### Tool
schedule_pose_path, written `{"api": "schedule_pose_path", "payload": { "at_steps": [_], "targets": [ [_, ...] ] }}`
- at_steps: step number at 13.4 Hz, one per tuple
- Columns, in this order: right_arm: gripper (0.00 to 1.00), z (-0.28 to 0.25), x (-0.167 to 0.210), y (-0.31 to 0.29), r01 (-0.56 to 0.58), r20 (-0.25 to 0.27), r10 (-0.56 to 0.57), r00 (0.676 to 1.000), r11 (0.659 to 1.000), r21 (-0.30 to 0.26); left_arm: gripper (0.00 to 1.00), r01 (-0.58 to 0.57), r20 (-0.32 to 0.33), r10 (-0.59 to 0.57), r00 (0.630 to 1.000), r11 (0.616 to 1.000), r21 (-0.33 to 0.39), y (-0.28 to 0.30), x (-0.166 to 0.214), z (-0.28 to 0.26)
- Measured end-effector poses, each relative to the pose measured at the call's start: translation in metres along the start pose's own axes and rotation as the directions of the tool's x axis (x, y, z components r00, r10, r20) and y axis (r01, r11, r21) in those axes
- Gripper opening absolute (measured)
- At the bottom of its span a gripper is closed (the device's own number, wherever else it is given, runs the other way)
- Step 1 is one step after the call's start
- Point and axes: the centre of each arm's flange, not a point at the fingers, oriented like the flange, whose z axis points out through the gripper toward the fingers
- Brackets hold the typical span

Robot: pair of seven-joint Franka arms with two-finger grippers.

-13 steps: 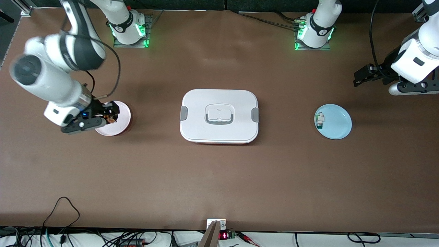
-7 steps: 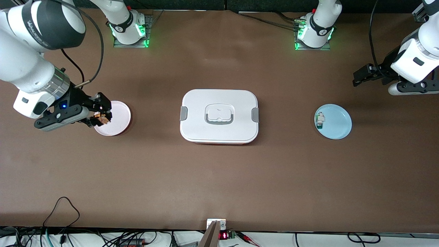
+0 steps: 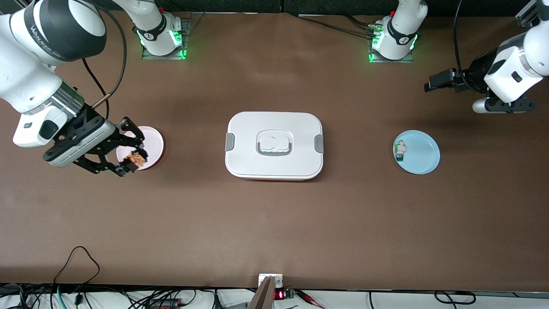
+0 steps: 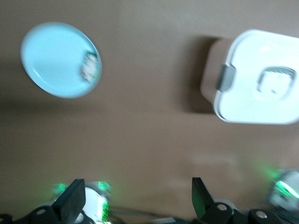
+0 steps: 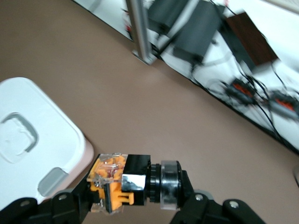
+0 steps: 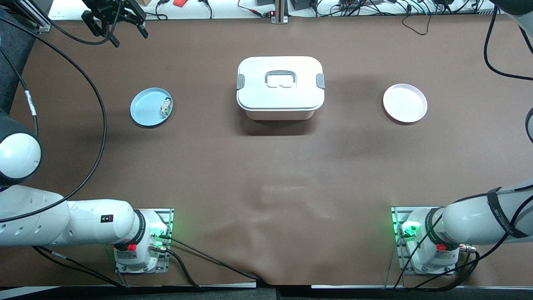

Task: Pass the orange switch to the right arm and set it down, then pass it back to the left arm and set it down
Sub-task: 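Lift the switch with the right gripper while the left gripper reaches in, then carry the switch over the white box toward the left gripper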

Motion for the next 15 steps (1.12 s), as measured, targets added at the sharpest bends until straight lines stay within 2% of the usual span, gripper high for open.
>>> {"api": "schedule_pose_path", "payload": {
  "at_steps": [3,6,8,9,11,13,15],
  "targets": [
    [0.72,0.012,0.001,0.001,0.146,-0.13,-0.131,0.983,0.982,0.121,1.0,0.043,0.105,-0.024,0.994,0.982,-0.185,-0.014,0.008,0.005],
    [0.72,0.026,0.002,-0.007,0.276,-0.31,-0.2,0.929,0.935,0.224,1.0,0.097,0.192,-0.031,0.981,0.933,-0.347,0.003,0.015,0.011],
    [0.72,0.045,0.001,-0.013,0.361,-0.443,-0.213,0.871,0.888,0.283,1.0,0.13,0.246,-0.017,0.969,0.883,-0.452,0.016,0.022,0.015],
    [0.72,0.056,-0.001,-0.016,0.398,-0.49,-0.212,0.846,0.862,0.314,1.0,0.145,0.27,-0.005,0.963,0.853,-0.501,0.02,0.028,0.018],
    [0.72,0.076,-0.004,-0.025,0.465,-0.551,-0.213,0.807,0.804,0.371,1.0,0.182,0.309,0.017,0.951,0.778,-0.601,0.025,0.047,0.026],
    [0.72,0.095,0.0,-0.041,0.522,-0.63,-0.194,0.752,0.76,0.388,1.0,0.211,0.317,0.02,0.948,0.706,-0.676,0.032,0.066,0.034],
    [0.72,0.118,0.011,-0.07,0.54,-0.696,-0.13,0.706,0.734,0.411,1.0,0.215,0.286,0.001,0.958,0.655,-0.724,0.055,0.08,0.042]
  ]
}}
